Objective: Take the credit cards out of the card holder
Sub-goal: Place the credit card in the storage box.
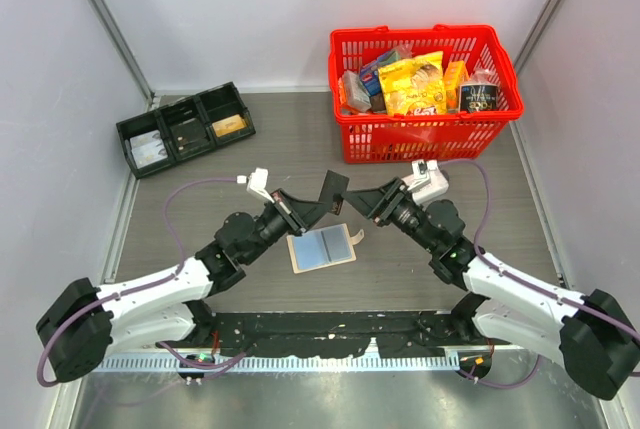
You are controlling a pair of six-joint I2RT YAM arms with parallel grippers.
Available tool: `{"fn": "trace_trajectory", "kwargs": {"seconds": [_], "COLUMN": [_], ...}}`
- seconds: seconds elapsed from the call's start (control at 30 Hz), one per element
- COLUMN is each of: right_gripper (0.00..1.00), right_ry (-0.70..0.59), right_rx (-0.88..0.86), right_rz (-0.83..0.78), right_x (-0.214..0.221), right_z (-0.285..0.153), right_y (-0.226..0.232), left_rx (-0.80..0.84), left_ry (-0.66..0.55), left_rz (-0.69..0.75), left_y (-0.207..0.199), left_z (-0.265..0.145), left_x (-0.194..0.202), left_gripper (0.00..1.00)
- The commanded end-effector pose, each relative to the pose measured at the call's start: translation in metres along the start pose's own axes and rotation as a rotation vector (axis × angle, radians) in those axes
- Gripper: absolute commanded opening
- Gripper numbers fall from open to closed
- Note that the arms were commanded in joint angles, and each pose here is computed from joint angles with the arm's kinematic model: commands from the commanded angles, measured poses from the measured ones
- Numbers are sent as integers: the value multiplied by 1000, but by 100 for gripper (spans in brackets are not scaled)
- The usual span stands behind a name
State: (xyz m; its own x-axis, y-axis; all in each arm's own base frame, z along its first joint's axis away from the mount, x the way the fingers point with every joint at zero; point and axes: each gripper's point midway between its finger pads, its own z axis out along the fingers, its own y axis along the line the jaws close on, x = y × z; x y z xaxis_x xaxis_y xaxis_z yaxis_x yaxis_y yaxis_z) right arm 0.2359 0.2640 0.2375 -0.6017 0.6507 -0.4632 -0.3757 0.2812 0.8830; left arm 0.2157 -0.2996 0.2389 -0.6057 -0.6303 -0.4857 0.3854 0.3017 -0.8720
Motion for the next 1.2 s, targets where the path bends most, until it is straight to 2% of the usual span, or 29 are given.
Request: {"fn": "trace_trajectory", "kwargs": {"seconds": [0.0, 0.03, 0.17, 0.33, 0.43, 0.53, 0.77, 1.0, 1.07, 1.1, 1.13, 1.17], "right_gripper": [68, 72, 75, 75, 75, 75, 73, 57, 47, 38, 33, 19], "right_ry": [13, 28, 191, 440, 561, 611, 679, 739, 747, 748, 747, 748], "right_rx": [22, 56, 69, -110, -235, -263, -391, -426, -430, -426, -422, -415], "right_rz": [-247, -281, -489, -680, -705, -728, -735, -704, -702, -701, -705, -702], "right_x": [-25, -34, -44, -21, -6, -1, 14, 27, 29, 30, 30, 30], "right_z": [-3, -4, -11, -27, -39, -47, -59, -61, -60, -59, -59, -58], "right_y": [9, 6, 11, 40, 58, 59, 73, 69, 67, 66, 64, 63], "left_rx": [-54, -68, -18, 57, 117, 177, 239, 306, 316, 317, 318, 313], "left_ry": [14, 55, 256, 513, 620, 708, 783, 824, 830, 832, 828, 826], "left_rz": [158, 199, 347, 513, 576, 605, 652, 634, 630, 629, 630, 630], "left_y": [8, 11, 0, -13, -22, -31, -42, -52, -54, -54, -55, -55], "left_z": [-8, -11, -17, -33, -40, -48, -51, -52, -53, -53, -53, -53], "left_x": [-8, -6, 6, 27, 34, 41, 43, 48, 49, 49, 49, 48], "left_gripper": [0, 0, 0, 0, 0, 0, 0, 0, 0, 0, 0, 0]}}
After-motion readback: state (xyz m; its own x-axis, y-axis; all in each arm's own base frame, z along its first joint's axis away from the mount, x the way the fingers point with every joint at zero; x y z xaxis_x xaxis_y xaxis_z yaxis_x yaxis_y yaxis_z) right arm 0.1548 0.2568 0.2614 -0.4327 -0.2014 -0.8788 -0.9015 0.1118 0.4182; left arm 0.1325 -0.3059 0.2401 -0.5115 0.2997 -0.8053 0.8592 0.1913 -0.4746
